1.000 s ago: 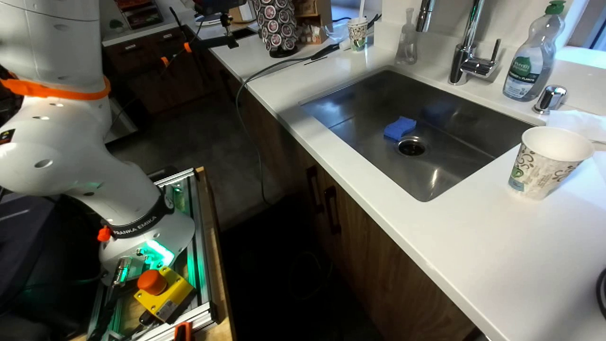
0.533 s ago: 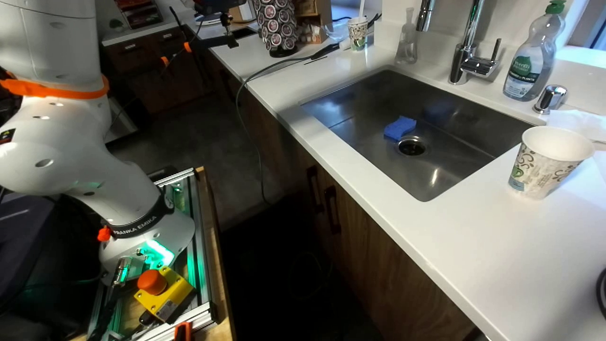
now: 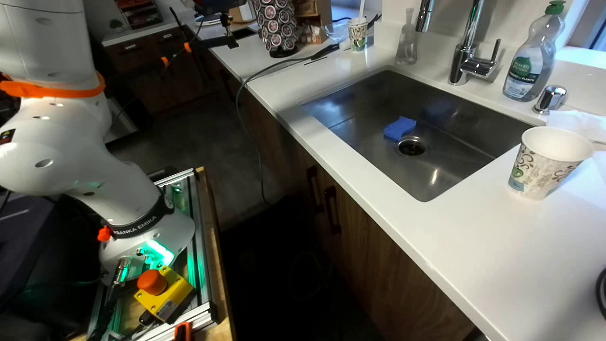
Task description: Wipe the kitchen faucet to with the paper towel
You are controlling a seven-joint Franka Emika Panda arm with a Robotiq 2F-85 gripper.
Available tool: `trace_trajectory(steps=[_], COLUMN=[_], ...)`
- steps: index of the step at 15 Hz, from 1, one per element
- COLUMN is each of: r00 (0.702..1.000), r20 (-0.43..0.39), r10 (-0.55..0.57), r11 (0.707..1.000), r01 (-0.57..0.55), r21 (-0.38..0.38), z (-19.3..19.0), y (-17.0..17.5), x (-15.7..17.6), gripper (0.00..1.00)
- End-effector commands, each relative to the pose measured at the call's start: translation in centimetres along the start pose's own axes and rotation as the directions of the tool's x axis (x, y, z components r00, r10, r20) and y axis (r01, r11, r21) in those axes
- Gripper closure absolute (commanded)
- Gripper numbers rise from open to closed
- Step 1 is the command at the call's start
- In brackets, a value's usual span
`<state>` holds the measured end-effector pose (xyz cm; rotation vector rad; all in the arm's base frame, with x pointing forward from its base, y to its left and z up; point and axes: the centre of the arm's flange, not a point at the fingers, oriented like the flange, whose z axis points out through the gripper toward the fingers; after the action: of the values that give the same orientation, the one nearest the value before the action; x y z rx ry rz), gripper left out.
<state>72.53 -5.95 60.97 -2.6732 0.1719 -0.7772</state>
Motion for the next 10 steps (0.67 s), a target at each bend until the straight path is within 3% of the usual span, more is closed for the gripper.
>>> trace_trajectory(steps=[1,6,10], r00=[0.997,0.981,0.949], r20=[0.068,0.174,0.295], r10=[0.04,0.092,0.106], r11=[0.998,0.995,0.994], r01=[-0.036,-0.085,-0.096], r21=[-0.05,-0.048,-0.049], z=[-0.3,2.8,5.1], y=[1.7,3.4,4.0], x=[-2.7,-5.9,-8.8], gripper=[1.0,1.0,1.0])
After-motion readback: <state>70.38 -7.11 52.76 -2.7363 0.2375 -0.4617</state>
